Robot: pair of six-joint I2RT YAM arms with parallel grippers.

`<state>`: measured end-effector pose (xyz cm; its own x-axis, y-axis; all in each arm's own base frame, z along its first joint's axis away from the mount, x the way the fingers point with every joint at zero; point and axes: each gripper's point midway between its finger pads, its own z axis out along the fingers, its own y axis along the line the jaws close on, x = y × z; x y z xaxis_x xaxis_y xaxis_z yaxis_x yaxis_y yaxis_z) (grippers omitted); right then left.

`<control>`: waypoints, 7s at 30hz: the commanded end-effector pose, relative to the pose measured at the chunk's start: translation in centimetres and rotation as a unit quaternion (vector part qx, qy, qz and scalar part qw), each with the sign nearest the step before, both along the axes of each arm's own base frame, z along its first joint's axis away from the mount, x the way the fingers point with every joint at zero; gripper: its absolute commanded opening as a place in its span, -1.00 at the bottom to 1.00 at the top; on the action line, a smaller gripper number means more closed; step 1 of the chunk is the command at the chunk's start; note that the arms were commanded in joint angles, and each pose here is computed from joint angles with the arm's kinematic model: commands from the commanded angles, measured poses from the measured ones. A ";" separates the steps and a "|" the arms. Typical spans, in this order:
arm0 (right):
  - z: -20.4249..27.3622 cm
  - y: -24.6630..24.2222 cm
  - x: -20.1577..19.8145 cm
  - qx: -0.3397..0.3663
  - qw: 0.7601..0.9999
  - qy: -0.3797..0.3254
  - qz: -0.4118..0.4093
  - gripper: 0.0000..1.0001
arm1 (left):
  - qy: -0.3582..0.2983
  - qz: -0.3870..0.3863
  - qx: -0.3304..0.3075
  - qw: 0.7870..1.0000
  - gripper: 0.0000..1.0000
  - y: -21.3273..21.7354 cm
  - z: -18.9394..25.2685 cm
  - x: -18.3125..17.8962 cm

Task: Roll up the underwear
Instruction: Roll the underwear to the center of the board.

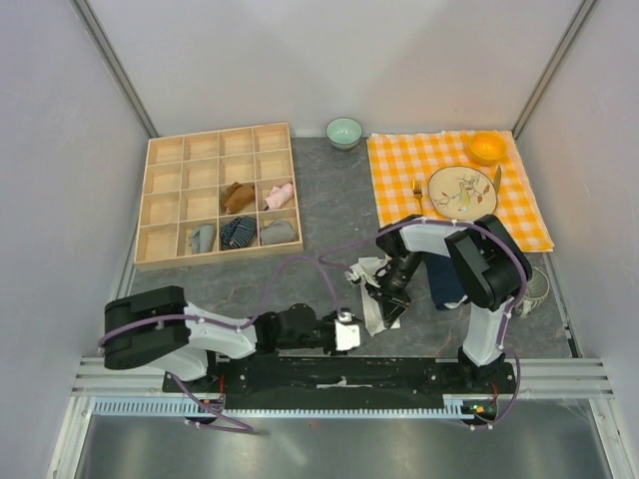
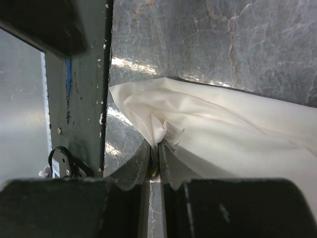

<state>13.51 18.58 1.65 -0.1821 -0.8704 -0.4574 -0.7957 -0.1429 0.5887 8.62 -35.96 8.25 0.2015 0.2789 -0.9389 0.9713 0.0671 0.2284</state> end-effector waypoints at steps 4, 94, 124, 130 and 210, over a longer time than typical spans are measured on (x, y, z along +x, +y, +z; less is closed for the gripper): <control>0.5 0.2 -0.1 0.021 1.000 0.013 0.007 -0.69 | -0.112 0.000 0.057 0.992 0.15 -3.7 -2.0 3.0; 0.1 -0.9 -0.4 0.031 0.992 -0.112 0.041 -0.72 | 0.035 0.048 -0.091 0.994 0.07 1.4 2.6 2.5; -0.5 -1.5 -0.5 0.033 0.998 -0.050 0.015 -0.63 | -0.153 0.055 0.131 0.978 -0.73 -5.7 -6.0 3.9; 1.3 -1.6 2.4 0.049 0.992 -0.111 -0.028 -0.37 | -0.083 0.025 0.136 0.987 -0.97 -5.5 -6.2 2.1; 0.5 -0.6 -1.4 0.049 0.998 -0.040 0.030 -0.62 | -0.107 0.015 0.067 0.992 0.33 -5.3 -3.9 1.9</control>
